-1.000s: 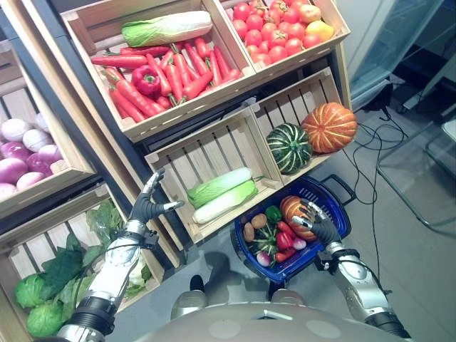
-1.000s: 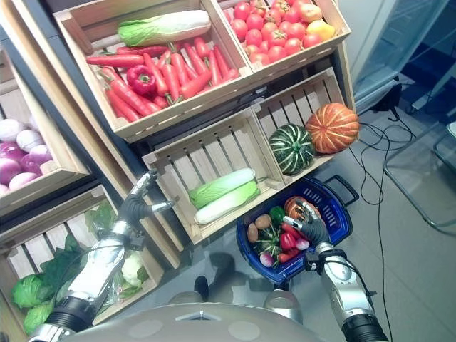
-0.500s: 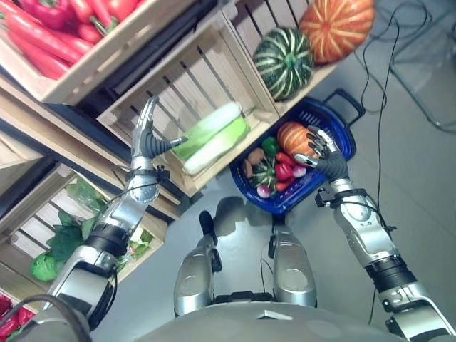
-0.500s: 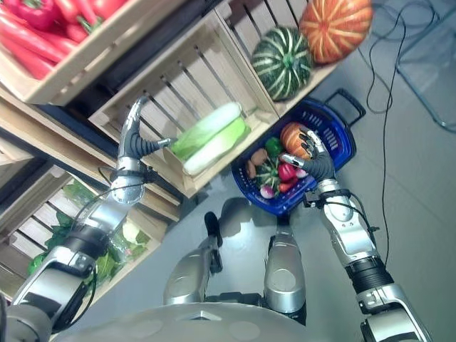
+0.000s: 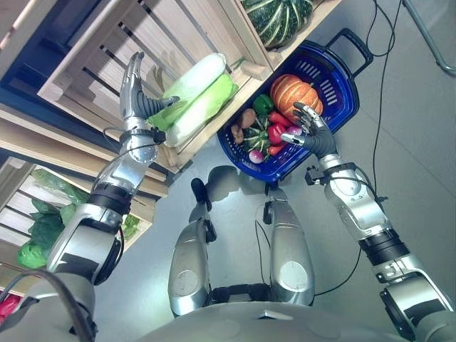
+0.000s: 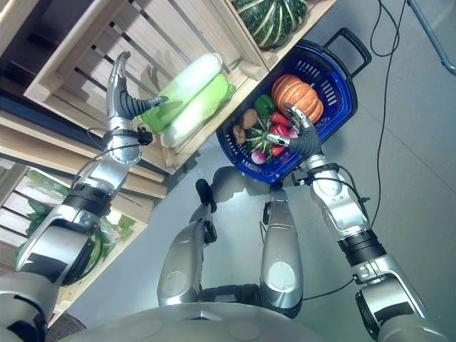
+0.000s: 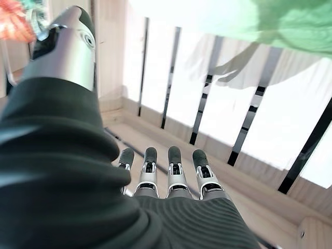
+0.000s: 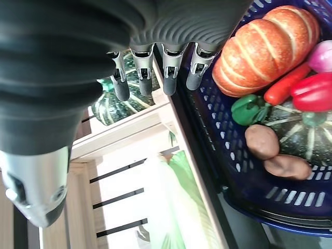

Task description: Pick up fruits and vegetables into the basket

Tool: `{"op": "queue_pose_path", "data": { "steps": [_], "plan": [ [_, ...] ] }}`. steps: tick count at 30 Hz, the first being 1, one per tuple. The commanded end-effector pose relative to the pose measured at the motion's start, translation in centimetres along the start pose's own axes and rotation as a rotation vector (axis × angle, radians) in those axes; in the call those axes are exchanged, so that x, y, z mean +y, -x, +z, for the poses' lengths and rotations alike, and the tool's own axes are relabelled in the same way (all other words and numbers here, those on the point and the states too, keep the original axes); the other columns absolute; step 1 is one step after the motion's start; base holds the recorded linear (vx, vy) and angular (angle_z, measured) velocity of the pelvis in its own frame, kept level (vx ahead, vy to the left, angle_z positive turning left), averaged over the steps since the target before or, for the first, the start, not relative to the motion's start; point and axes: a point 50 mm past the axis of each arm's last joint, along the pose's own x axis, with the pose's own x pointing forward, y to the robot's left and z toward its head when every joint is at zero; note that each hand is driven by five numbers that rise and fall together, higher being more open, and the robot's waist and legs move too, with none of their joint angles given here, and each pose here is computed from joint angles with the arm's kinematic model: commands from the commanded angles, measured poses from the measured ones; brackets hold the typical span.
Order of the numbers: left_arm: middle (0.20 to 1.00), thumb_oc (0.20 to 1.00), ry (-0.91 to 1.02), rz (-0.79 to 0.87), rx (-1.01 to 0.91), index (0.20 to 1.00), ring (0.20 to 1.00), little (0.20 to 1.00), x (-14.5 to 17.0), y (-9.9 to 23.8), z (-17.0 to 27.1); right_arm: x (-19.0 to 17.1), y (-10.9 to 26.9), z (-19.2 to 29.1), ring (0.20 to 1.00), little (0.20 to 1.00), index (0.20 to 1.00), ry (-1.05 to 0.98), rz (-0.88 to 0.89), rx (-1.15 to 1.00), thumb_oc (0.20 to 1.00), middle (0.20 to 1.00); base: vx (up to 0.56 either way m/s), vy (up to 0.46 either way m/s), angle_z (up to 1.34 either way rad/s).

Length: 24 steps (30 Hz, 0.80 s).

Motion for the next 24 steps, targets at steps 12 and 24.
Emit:
{"op": "queue_pose_path", "data": {
  "steps": [12,24],
  "plan": [
    [1.000,1.000,-0.027,0.081,0.207,1.000,1.000,1.000,5.0,-4.1,-1.8,-0.4,0.3,2.1,1.000,1.000,1.000,-0.022,0.006,-0.048,1.000,1.000,0.04,0.053,-0.03],
    [1.000,1.000,0.044,0.034,0.354,1.000,1.000,1.000,6.4,-5.6,-2.6,-0.8,0.6,1.6,1.000,1.000,1.000,-0.026,0.008,-0.021,1.000,1.000,0.04,0.018,-0.05]
  ]
}}
